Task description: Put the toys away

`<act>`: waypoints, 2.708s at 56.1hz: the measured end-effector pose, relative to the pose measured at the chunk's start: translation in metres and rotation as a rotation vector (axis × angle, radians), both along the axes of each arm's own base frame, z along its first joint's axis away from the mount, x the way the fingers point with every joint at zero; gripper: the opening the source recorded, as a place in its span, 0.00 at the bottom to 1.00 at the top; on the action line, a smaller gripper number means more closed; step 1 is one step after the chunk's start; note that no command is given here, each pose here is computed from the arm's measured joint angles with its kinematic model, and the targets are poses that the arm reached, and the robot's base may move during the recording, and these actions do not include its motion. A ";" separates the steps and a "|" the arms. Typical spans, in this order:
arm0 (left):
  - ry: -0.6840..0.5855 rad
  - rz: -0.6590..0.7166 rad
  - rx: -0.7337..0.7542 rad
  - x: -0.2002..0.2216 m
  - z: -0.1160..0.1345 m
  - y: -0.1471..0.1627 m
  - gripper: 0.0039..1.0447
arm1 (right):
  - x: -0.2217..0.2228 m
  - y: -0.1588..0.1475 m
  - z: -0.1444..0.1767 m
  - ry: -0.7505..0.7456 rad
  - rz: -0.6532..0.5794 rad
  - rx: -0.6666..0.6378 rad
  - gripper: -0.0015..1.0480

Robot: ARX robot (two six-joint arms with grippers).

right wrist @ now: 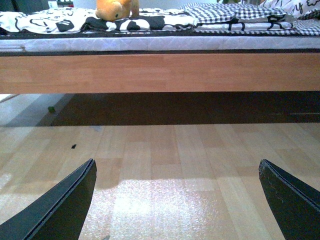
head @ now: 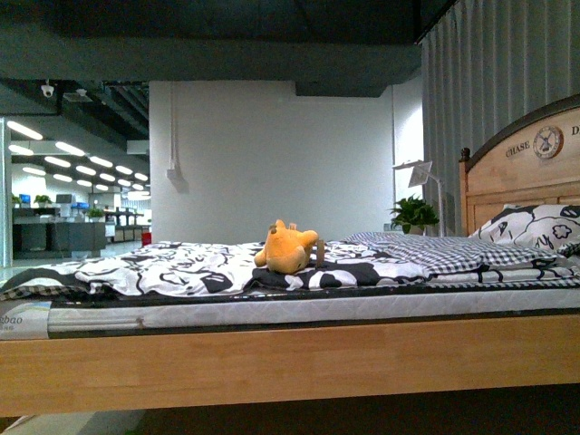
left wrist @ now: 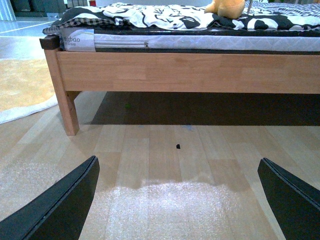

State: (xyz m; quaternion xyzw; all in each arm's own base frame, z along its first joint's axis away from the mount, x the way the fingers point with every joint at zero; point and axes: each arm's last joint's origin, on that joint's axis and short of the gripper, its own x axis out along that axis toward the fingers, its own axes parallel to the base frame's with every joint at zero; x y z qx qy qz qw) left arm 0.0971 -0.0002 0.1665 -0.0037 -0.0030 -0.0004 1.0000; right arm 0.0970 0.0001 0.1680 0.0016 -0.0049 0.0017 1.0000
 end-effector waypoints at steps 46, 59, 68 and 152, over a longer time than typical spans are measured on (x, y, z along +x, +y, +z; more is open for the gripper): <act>0.000 0.000 0.000 0.000 0.000 0.000 0.94 | 0.000 0.000 0.000 0.000 0.000 0.000 0.94; 0.000 0.000 0.000 0.000 0.000 0.000 0.94 | 0.000 0.000 0.000 0.000 0.000 0.000 0.94; 0.000 0.000 0.000 0.000 0.000 0.000 0.94 | 0.000 0.000 0.000 0.000 0.000 0.000 0.94; 0.000 -0.001 0.000 0.000 0.000 0.000 0.94 | 0.000 0.000 0.000 0.000 0.000 0.000 0.94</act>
